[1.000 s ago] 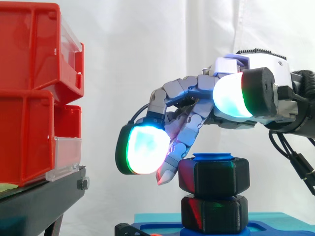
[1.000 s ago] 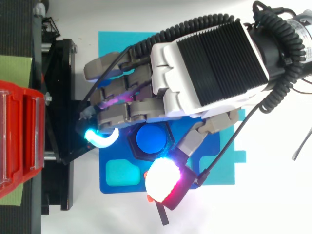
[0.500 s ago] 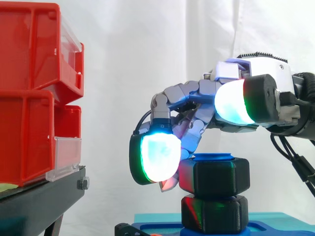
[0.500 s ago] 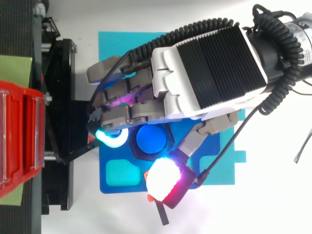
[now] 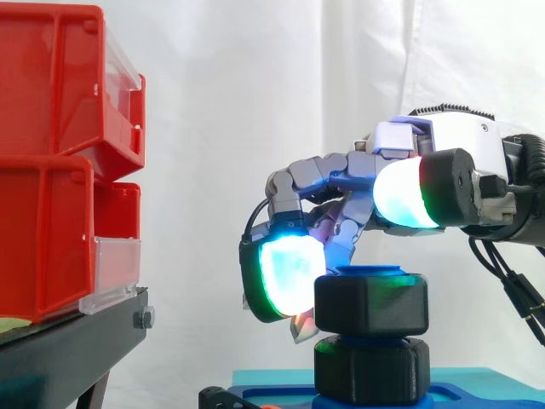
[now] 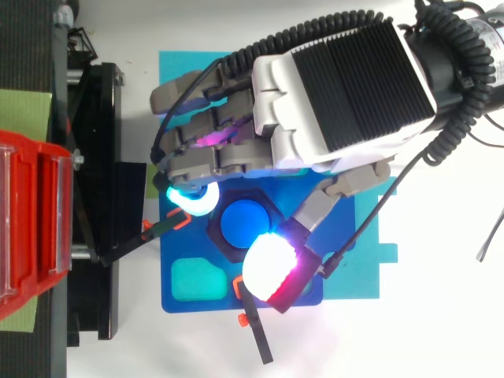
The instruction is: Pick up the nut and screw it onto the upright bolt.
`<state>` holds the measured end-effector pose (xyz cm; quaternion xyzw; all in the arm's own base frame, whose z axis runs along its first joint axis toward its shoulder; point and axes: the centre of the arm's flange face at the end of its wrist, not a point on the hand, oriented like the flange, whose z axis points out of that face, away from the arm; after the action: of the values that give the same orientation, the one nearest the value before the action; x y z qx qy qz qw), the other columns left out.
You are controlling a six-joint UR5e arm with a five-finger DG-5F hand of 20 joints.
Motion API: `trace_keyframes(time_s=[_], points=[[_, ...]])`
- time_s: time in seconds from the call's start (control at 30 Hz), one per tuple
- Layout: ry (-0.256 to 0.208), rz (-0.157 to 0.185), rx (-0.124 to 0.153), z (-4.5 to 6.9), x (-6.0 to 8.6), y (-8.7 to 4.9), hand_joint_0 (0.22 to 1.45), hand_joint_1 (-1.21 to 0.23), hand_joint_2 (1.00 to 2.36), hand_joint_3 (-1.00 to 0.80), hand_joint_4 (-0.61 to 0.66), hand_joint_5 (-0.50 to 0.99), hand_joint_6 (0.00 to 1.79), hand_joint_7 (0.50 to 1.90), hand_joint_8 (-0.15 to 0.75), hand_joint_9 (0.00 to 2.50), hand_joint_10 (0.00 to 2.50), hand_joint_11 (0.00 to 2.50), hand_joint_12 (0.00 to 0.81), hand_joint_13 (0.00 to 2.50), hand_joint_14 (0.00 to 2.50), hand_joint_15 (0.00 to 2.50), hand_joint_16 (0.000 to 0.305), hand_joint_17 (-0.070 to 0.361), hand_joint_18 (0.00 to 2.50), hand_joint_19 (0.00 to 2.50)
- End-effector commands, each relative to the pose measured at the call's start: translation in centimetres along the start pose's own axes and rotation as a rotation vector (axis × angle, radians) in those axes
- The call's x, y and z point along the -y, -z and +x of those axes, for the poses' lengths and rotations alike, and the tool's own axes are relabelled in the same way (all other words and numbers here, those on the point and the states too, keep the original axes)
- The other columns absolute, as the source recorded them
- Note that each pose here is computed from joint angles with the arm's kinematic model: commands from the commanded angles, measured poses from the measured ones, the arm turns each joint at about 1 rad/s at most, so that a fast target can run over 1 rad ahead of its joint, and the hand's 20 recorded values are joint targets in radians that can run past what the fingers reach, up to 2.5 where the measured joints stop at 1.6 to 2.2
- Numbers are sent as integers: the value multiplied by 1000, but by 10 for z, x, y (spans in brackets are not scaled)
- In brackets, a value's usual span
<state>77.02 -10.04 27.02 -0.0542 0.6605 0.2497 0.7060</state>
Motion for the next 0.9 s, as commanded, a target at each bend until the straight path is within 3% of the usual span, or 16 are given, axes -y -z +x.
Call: trace_keyframes(time_s=[0.0, 0.2, 0.4, 0.57, 0.7, 0.87], points=[[5, 2, 2, -1, 5, 3, 536, -211, 1000, -500, 147, 15, 503, 1540, 277, 1109, 0, 15, 232, 760, 0, 0, 22, 50, 439, 17], [7, -11, -4, -4, 10, 9, 543, -248, 1000, -500, 116, 50, 500, 1580, 270, 1219, 0, 44, 215, 819, 0, 0, 20, 45, 490, 23], [10, -15, -5, -8, 17, 15, 546, -256, 1000, -500, 101, 51, 597, 1306, 248, 1479, 5, 123, 192, 905, 0, 0, 18, 41, 567, 48], [14, -18, -1, -11, 21, 17, 546, -260, 1000, -500, 104, 53, 595, 1308, 247, 1534, 6, 168, 187, 941, 0, 11, 17, 39, 599, 67], [19, -38, 5, -25, 20, 13, 545, -258, 1000, -500, 113, 61, 501, 1497, 251, 1520, 7, 191, 191, 942, 0, 15, 17, 39, 602, 78], [17, -43, -14, -49, 17, 8, 544, -258, 1000, -500, 116, 44, 503, 1474, 254, 1510, 10, 203, 190, 938, 0, 26, 18, 40, 600, 78]])
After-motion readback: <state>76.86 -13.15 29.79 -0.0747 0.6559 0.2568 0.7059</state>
